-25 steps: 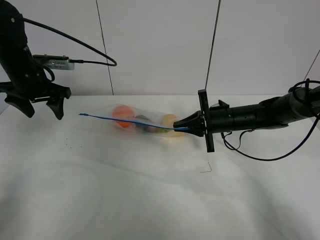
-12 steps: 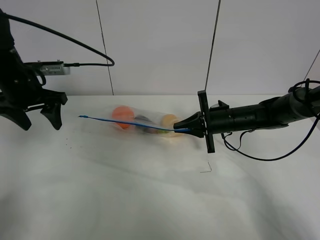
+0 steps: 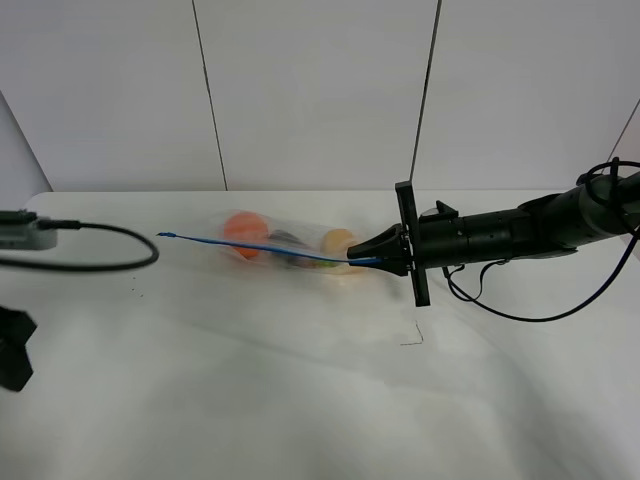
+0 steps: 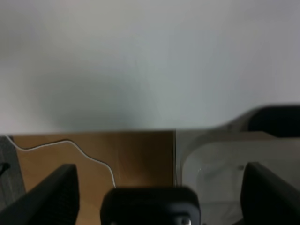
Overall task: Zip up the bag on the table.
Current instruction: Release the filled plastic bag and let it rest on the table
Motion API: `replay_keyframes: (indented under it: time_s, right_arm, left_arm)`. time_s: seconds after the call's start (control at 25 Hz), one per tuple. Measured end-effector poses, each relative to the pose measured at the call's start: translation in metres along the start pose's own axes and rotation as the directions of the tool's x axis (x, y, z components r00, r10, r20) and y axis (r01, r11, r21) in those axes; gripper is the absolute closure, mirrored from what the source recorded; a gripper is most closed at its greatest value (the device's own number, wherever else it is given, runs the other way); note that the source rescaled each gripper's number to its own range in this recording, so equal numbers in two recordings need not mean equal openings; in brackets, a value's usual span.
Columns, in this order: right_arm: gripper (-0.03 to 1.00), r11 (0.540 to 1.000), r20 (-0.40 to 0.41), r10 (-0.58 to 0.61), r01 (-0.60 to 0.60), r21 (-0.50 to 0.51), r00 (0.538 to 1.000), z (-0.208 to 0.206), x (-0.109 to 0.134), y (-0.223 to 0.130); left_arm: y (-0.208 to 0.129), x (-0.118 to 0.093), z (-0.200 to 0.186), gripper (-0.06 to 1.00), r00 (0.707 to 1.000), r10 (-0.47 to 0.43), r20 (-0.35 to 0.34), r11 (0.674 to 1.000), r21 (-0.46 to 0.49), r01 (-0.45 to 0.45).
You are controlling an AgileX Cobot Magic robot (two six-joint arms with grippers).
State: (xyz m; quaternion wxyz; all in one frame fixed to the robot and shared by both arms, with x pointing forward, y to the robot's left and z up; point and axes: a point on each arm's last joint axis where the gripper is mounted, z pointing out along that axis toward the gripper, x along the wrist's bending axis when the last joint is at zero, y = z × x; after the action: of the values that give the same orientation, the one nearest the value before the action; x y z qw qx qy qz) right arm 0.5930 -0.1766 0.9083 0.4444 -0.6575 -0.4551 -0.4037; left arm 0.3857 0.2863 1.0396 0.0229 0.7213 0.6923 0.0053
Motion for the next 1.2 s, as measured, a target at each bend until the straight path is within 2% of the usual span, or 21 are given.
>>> replay_keyframes:
  time_s: [0.04, 0.2, 0.32, 0.44, 0.72, 0.88, 1.04, 1.2]
  right_arm:
    - [0.97, 1.000, 0.000, 0.000, 0.000, 0.000, 1.000, 0.000, 0.000, 0.000]
    - [0.97, 1.000, 0.000, 0.000, 0.000, 0.000, 1.000, 0.000, 0.000, 0.000]
    - [0.97, 1.000, 0.000, 0.000, 0.000, 0.000, 1.000, 0.000, 0.000, 0.000]
    - [0.97, 1.000, 0.002, -0.001, 0.001, 0.001, 1.000, 0.000, 0.000, 0.000]
    - [0.97, 1.000, 0.002, -0.001, 0.001, 0.002, 1.000, 0.000, 0.000, 0.000]
    - [0.97, 1.000, 0.002, -0.001, 0.001, 0.002, 1.000, 0.000, 0.000, 0.000]
    - [0.97, 1.000, 0.002, -0.001, 0.001, 0.002, 1.000, 0.000, 0.000, 0.000]
    - [0.97, 1.000, 0.002, -0.001, 0.001, 0.002, 1.000, 0.000, 0.000, 0.000]
  left_arm:
    - [-0.012, 0.001, 0.004, -0.05, 1.000, 0.000, 0.000, 1.000, -0.010, 0.000]
    - [-0.051, 0.003, 0.016, -0.05, 1.000, 0.006, 0.006, 0.989, -0.149, -0.005]
    - [-0.070, 0.004, 0.016, -0.05, 1.000, 0.028, 0.005, 0.967, -0.255, -0.026]
    - [-0.084, 0.004, 0.007, -0.05, 0.999, 0.049, 0.007, 0.926, -0.374, -0.043]
    - [-0.109, 0.005, -0.003, -0.05, 0.999, 0.052, 0.006, 0.838, -0.544, -0.040]
    - [-0.122, 0.007, -0.007, -0.05, 1.000, -0.010, 0.004, 0.784, -0.621, 0.010]
    - [-0.136, 0.007, -0.008, -0.05, 1.000, -0.029, 0.002, 0.722, -0.691, 0.022]
    - [-0.151, 0.006, -0.009, -0.05, 1.000, -0.021, 0.001, 0.646, -0.764, 0.014]
